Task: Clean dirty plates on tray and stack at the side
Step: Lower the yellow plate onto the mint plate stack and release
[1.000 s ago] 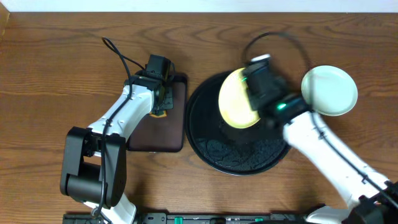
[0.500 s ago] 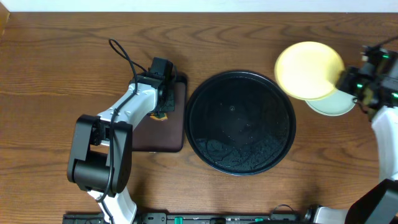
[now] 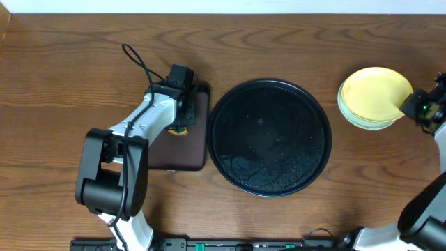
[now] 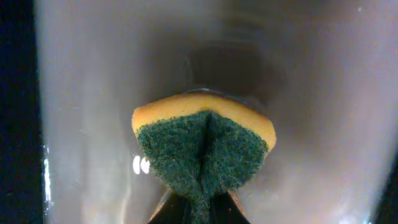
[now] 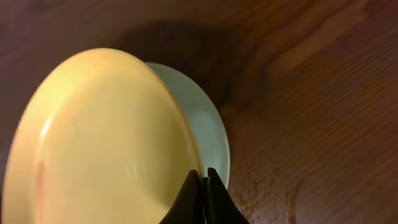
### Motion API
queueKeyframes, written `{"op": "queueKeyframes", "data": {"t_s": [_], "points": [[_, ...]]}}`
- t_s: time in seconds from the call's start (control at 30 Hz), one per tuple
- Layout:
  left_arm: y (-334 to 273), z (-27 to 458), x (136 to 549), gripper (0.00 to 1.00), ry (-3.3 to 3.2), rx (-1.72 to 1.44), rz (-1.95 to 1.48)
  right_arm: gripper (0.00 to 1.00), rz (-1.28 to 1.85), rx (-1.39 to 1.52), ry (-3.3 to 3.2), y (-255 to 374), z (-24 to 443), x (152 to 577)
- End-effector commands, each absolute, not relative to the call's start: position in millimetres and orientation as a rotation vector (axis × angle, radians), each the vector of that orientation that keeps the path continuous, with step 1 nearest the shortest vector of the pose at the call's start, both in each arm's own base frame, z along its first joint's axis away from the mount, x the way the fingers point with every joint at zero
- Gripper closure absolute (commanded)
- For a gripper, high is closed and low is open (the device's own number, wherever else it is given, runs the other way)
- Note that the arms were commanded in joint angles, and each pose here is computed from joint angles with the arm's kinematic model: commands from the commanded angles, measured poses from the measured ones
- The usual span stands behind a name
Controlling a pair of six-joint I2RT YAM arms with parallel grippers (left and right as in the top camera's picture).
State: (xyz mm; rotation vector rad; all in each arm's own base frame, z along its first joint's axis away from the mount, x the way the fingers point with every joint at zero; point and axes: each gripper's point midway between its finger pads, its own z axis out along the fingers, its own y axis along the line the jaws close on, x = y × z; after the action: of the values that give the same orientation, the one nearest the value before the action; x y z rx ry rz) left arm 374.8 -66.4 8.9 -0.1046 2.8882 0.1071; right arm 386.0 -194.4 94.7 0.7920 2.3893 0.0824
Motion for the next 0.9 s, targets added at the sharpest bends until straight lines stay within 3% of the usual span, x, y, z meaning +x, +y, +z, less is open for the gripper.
{"op": "queueKeyframes", "data": {"t_s": [0.0, 0.1, 0.13, 0.2, 0.23, 0.43, 0.67, 0.87], "points": [[-62, 7, 374, 0.91, 2.892, -0.086, 0.136, 0.98, 0.115, 0.83, 2.417, -193, 75, 388], [-62, 7, 374, 0.91, 2.893, -0.086, 0.137, 0.92, 0.12, 0.839, 2.433, -194, 65, 388], [-62, 7, 374, 0.91, 2.893, -0.086, 0.137, 0.85, 0.12, 0.839, 2.433, -194, 65, 388], [-62, 7, 374, 0.83, 2.893, -0.086, 0.137, 0.59, 0.16, 0.824, 2.427, -189, 69, 390], [-62, 7, 374, 0.83, 2.893, -0.086, 0.137, 0.53, 0.199, 0.811, 2.425, -183, 74, 392], [-62, 7, 374, 0.83, 2.892, -0.086, 0.136, 0.49, 0.396, 0.609, 2.436, -136, 114, 395], [-62, 7, 375, 0.6, 2.891, -0.086, 0.136, 0.48, 0.437, 0.389, 2.495, -73, 145, 385], [-62, 8, 375, 0.53, 2.891, -0.086, 0.136, 0.32, 0.487, 0.256, 2.563, -24, 145, 379]]}}
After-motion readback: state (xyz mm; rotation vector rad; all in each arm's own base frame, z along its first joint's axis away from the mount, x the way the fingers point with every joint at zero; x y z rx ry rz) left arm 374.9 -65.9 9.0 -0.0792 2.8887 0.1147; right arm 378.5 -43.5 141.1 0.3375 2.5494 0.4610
